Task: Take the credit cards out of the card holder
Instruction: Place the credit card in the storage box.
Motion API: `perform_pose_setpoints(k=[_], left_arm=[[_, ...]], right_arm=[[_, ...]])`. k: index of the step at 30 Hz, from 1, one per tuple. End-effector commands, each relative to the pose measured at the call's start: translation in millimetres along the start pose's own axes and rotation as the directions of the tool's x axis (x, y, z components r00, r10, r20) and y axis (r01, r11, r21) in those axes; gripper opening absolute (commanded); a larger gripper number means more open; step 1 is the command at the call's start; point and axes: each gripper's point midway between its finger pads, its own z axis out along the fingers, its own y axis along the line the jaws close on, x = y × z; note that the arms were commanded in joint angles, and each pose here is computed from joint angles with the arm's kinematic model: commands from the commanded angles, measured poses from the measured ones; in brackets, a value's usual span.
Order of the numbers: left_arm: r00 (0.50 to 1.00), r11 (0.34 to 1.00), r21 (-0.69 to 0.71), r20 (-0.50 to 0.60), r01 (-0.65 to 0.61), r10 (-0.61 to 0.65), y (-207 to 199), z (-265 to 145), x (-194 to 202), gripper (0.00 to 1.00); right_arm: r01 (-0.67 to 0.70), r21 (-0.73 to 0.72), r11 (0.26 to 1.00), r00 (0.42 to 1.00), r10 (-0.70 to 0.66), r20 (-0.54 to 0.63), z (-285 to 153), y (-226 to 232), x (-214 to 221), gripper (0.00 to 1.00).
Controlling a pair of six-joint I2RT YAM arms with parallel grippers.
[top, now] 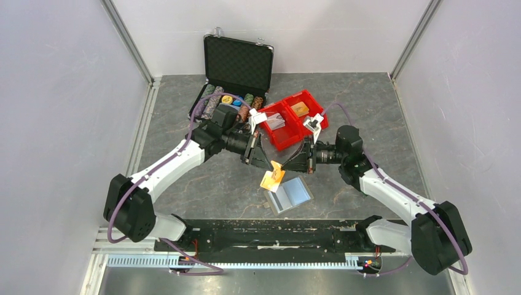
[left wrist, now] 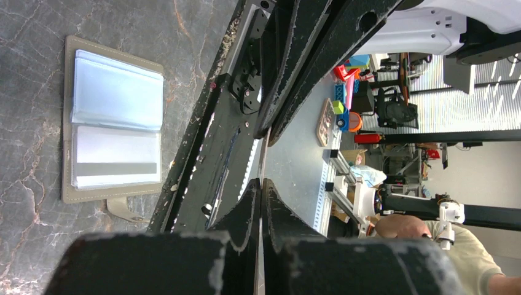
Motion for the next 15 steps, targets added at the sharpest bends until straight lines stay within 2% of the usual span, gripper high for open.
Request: perform_pose_setpoints(k=[1,2,4,5,9,11,13,15], left_arm=[[0.996,0.996,0.027,0.004,-0.084,0.084,-10,-1,-9,0.06],[0.997,0.997,0.012,0.006,-0.080,0.080,-8,-1,-11,0.15],[0.997,0.997,-0.033,0.019,-0.072,0.073,-1,-4,-16,0.41],[0.997,0.995,-0.059,0.028,-0.075,0.077,2,-6,-19,0.48],[0.989,0.972,-0.220,0.105,-0.084,0.109,17,-24,-36,0.72],[0.981,0.940,-0.331,0.137,-0.083,0.135,28,-36,-41,0.83],[0.975,0.898,-0.433,0.157,-0.078,0.161,39,-48,-43,0.99],[0.969,0.849,-0.524,0.174,-0.061,0.177,51,-60,-43,1.00]], right_arm=[[0.092,-0.036,0.995,0.995,-0.091,0.049,1,13,-21,0.00],[0.094,-0.033,0.995,0.994,-0.092,0.057,1,14,-23,0.00],[0.096,-0.005,0.995,0.992,-0.095,0.078,0,11,-29,0.00],[0.090,0.010,0.996,0.992,-0.090,0.086,-1,7,-32,0.00],[0.078,0.102,0.992,0.985,-0.092,0.145,-17,-12,-60,0.00],[0.085,0.170,0.982,0.978,-0.114,0.174,-29,-27,-81,0.00],[0.091,0.253,0.963,0.973,-0.140,0.183,-39,-47,-102,0.00],[0.068,0.324,0.944,0.973,-0.134,0.186,-48,-71,-120,0.00]])
